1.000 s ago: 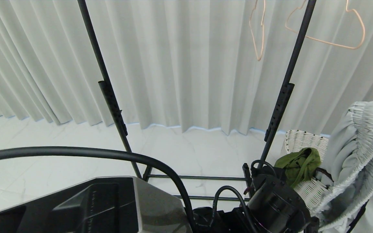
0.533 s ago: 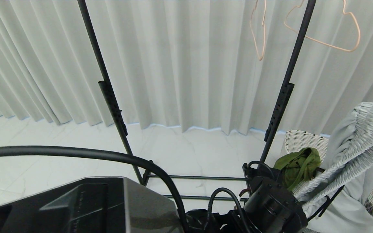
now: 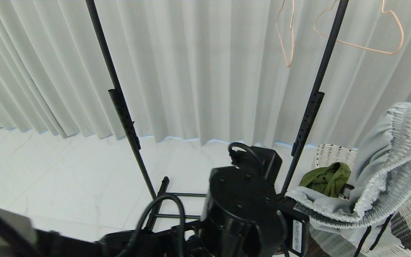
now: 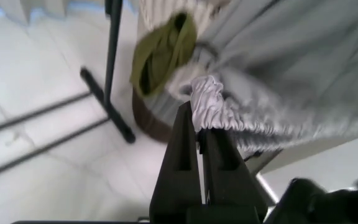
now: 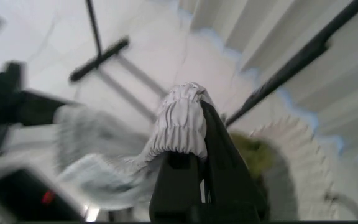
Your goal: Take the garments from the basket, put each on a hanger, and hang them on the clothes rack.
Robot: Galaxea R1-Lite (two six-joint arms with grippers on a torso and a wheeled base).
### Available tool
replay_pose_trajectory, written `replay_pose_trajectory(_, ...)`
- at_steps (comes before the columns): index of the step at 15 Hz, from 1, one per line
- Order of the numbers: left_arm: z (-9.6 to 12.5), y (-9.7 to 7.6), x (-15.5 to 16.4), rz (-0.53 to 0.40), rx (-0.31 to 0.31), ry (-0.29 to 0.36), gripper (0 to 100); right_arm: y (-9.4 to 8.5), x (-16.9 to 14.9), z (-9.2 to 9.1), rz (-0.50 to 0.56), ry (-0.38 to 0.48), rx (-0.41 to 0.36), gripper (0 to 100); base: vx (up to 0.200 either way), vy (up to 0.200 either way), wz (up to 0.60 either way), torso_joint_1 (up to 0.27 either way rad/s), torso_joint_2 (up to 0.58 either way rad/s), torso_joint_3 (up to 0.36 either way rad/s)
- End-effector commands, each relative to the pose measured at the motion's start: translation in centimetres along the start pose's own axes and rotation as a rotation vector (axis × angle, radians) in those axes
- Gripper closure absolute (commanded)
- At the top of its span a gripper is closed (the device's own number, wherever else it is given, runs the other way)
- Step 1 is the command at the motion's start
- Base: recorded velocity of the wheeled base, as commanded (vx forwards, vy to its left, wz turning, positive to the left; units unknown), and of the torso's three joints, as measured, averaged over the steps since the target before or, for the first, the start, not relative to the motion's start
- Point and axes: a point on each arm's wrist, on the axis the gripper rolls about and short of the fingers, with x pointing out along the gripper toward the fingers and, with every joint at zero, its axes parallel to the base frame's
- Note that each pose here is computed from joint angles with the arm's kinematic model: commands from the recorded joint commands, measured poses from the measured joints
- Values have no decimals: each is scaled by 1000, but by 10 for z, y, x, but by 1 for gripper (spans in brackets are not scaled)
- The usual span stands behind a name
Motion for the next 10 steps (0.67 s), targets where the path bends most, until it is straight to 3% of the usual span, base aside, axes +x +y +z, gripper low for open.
replay_pose_trajectory(1,46,2,-62,-23,-24,-136,100,0,17,-2,0,-3,-29,100,0,0,0,0,0,0)
replay_pose_trajectory(2,50,2,-69,-19,-27,-147,100,0,20,-1,-4,-18,-40,100,0,0,0,0,0,0)
replay_pose_trajectory(6,85,35,-125,101,-16,-246,100,-1,83,11,-17,-159,-93,100,0,0,0,0,0,0)
replay_pose_trajectory(7,96,42,-149,109,-17,-273,100,3,106,21,-9,-237,-100,100,0,0,0,0,0,0)
replay_pose_trajectory(10,118,52,-224,109,-19,-311,100,23,154,39,56,-299,-105,100,0,0,0,0,0,0)
